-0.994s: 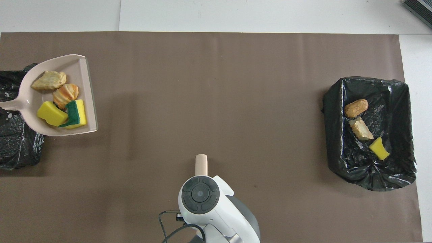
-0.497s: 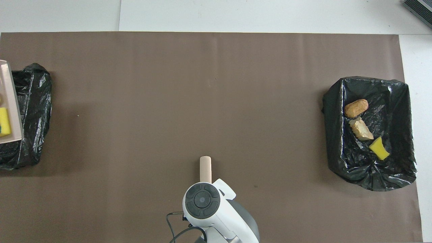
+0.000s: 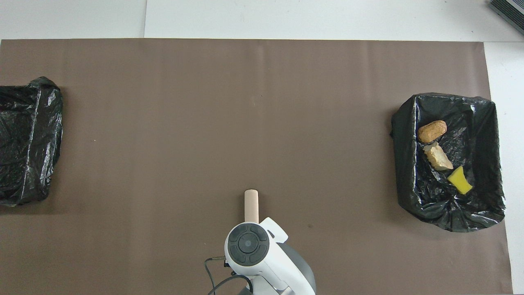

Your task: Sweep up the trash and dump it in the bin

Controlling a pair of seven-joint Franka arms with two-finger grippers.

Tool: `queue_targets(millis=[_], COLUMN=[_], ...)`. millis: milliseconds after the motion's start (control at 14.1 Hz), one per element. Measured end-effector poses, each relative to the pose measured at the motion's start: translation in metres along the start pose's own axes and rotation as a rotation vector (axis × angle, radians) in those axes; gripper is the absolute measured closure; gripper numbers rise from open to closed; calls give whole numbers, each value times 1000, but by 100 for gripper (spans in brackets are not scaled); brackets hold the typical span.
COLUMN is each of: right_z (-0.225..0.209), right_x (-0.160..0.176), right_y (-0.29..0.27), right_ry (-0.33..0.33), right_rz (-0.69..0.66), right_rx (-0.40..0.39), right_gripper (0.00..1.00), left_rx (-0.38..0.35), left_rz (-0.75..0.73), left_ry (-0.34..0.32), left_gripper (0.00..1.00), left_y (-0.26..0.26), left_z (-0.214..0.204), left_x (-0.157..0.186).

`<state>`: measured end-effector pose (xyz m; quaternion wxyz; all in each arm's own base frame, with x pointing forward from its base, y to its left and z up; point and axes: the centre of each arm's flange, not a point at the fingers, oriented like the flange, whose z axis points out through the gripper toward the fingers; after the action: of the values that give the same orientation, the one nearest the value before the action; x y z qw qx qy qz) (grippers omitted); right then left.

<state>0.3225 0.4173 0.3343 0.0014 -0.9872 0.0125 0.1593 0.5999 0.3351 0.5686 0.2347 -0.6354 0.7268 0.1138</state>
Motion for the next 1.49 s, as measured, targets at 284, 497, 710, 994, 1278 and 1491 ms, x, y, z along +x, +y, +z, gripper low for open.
queue_targets(millis=[284, 497, 710, 994, 1278, 1491], right_z=[1, 1, 0, -24, -107, -163], right_x=[2, 2, 2, 8, 55, 90], right_y=[1, 1, 1, -4, 40, 96], right_ry=[6, 5, 6, 39, 180, 260], right_rz=[-14, -25, -26, -25, 33, 60], right_rx=[5, 5, 6, 43, 101, 51], right_gripper=[57, 43, 22, 2, 0, 0], left_rx=[-7, -16, -41, -41, -36, -44], left_rz=[200, 278, 301, 324, 273, 201], left_ry=[-205, -257, -359, -477, -520, -453], left_gripper=[67, 67, 67, 67, 67, 67], left_y=[-11, -5, -1, -5, -7, -27], left_z=[11, 24, 16, -1, -33, -67], left_x=[18, 41, 49, 59, 43, 67])
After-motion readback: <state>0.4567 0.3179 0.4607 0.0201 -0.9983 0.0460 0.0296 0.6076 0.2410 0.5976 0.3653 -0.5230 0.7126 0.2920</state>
